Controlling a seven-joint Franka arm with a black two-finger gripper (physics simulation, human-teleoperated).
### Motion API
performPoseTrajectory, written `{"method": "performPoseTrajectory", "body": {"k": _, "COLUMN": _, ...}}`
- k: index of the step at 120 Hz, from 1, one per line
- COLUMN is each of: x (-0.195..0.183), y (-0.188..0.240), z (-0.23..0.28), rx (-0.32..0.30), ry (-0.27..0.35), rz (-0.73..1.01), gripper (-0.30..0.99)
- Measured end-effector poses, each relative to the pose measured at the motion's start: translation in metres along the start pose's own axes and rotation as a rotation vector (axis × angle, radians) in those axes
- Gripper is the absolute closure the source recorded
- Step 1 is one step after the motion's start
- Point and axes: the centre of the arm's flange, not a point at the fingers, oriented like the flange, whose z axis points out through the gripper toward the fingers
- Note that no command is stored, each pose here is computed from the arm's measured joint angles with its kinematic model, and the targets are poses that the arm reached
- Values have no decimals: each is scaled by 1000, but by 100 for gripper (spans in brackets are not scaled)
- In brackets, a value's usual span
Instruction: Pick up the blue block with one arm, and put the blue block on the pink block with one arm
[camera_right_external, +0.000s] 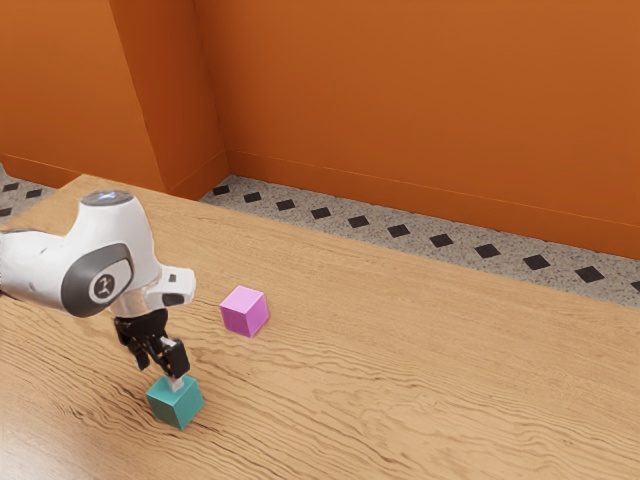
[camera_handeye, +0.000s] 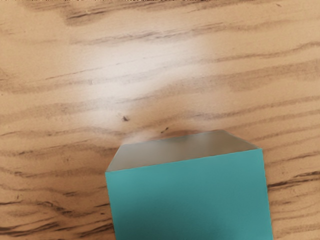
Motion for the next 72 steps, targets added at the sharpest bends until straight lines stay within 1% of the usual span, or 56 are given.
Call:
{"method": "performPoseTrajectory", "body": {"k": 26, "x": 6, "y": 8, "z": 6, "rx": -17, "ry": 18, "rz": 20, "gripper": 4}}
{"method": "performPoseTrajectory", "body": {"k": 72, "x": 7, "y": 7, "z": 17, "rx": -44, "ry": 7, "rz": 12, "gripper": 3}}
